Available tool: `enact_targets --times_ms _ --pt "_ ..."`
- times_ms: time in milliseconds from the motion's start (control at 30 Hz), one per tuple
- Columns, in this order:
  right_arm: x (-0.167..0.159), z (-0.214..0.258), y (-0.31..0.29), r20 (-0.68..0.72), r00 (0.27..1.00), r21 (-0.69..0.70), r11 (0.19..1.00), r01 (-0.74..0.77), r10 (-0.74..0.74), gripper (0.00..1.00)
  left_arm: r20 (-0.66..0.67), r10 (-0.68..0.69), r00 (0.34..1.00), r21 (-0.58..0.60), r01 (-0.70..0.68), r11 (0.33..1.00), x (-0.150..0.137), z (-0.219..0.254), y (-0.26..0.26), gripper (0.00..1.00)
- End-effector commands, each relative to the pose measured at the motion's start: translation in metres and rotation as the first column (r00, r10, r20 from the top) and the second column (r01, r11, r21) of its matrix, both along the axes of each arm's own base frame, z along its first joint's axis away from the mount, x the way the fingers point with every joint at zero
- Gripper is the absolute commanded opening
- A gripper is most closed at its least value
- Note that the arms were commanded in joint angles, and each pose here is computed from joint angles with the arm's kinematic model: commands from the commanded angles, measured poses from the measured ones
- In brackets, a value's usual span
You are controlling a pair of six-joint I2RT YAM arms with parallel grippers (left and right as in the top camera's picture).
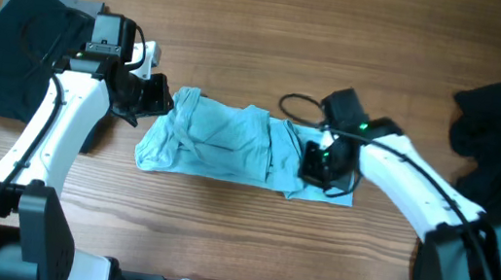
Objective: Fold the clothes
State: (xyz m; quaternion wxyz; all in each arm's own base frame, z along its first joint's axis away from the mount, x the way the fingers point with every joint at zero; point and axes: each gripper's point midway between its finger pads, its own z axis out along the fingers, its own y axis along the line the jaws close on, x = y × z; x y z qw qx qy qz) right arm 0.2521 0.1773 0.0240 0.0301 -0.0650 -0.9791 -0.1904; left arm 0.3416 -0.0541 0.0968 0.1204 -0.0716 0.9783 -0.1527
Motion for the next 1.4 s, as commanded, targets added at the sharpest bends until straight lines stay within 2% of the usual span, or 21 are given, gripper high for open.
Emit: enact_targets --times_ms 0,33,100,167,300,400,467,567,633,800,867,933,1000,1067,1133,1200,1267,1333,1367 --pt "0.0 0.054 0.096 0.207 0.95 0.485 0.818 -0.308 0.235 0.05 0.037 -0.001 0.999 -0.015 0.001 1.0 0.005 0.012 -0.001 0.35" --pt "0.013 0.072 0.111 0.315 0.921 0.537 0.757 -0.372 0.23 0.08 0.037 -0.001 0.999 -0.015 0.001 1.0 0.005 0.012 -0.001 0.35" --pt "0.033 0.086 0.12 0.387 0.907 0.553 0.745 -0.374 0.169 0.09 0.037 -0.001 0.999 -0.015 0.001 1.0 0.005 0.012 -0.001 0.35" --pt "0.053 0.091 0.115 0.391 0.916 0.545 0.78 -0.306 0.087 0.09 0.03 -0.001 1.0 -0.014 0.001 1.0 0.004 0.011 -0.001 0.35" --pt "0.059 0.091 0.088 0.335 0.942 0.528 0.822 -0.216 0.032 0.09 0.025 -0.001 1.0 -0.014 0.001 1.0 0.003 0.011 -0.001 0.37" --pt "0.05 0.065 0.04 0.207 0.978 0.381 0.923 -0.046 -0.036 0.09 0.036 -0.001 0.999 -0.014 0.001 1.0 0.005 0.012 -0.001 0.38" --pt "0.037 0.043 0.003 0.136 0.988 0.21 0.977 0.042 -0.071 0.09 0.041 0.0 0.999 -0.014 0.001 1.0 0.006 0.012 -0.001 0.38" --pt "0.013 0.019 -0.036 0.044 0.994 -0.022 0.995 0.099 -0.098 0.09 0.041 -0.001 0.999 -0.015 0.001 1.0 0.006 0.012 -0.001 0.38" --pt "0.003 0.012 -0.045 0.01 0.995 -0.084 0.992 0.097 -0.097 0.1 0.041 -0.001 0.999 -0.015 0.001 1.0 0.006 0.012 -0.001 0.38" --pt "-0.006 -0.011 -0.042 -0.06 0.995 -0.113 0.991 0.076 -0.083 0.13 0.029 -0.001 1.0 -0.014 0.001 1.0 0.004 0.011 -0.001 0.38" --pt "-0.004 -0.015 -0.019 -0.076 0.996 -0.009 0.999 0.051 -0.052 0.12 0.026 -0.001 1.0 -0.014 0.001 1.0 0.003 0.011 -0.001 0.38" --pt "0.007 0.001 0.023 -0.007 0.999 0.218 0.975 -0.044 0.046 0.09 0.026 -0.001 1.0 -0.014 0.001 1.0 0.003 0.011 -0.001 0.38" --pt "0.019 0.04 0.069 0.148 0.977 0.487 0.849 -0.206 0.152 0.1 0.026 -0.001 1.0 -0.014 0.001 1.0 0.003 0.011 -0.001 0.39" --pt "0.027 0.099 0.105 0.362 0.911 0.676 0.618 -0.401 0.196 0.11 0.026 -0.001 1.0 -0.014 0.001 1.0 0.003 0.011 -0.001 0.41" --pt "0.037 0.122 0.112 0.436 0.885 0.686 0.576 -0.445 0.164 0.1 0.026 -0.001 1.0 -0.014 0.001 1.0 0.003 0.011 -0.001 0.44" --pt "0.05 0.129 0.109 0.493 0.862 0.633 0.631 -0.448 0.118 0.09 0.021 -0.001 1.0 -0.014 0.001 1.0 0.002 0.011 -0.001 0.49" --pt "0.062 0.118 0.091 0.463 0.884 0.566 0.745 -0.352 0.065 0.09 0.011 -0.001 1.0 -0.014 0.001 1.0 -0.001 0.01 -0.001 0.52" --pt "0.066 0.088 0.055 0.342 0.939 0.442 0.887 -0.136 -0.026 0.09 0.006 -0.001 1.0 -0.014 0.001 1.0 -0.002 0.01 -0.001 0.54" --pt "0.064 0.067 0.029 0.264 0.96 0.333 0.943 0.002 -0.095 0.09 0.007 -0.001 1.0 -0.014 0.001 1.0 -0.002 0.01 -0.001 0.55"
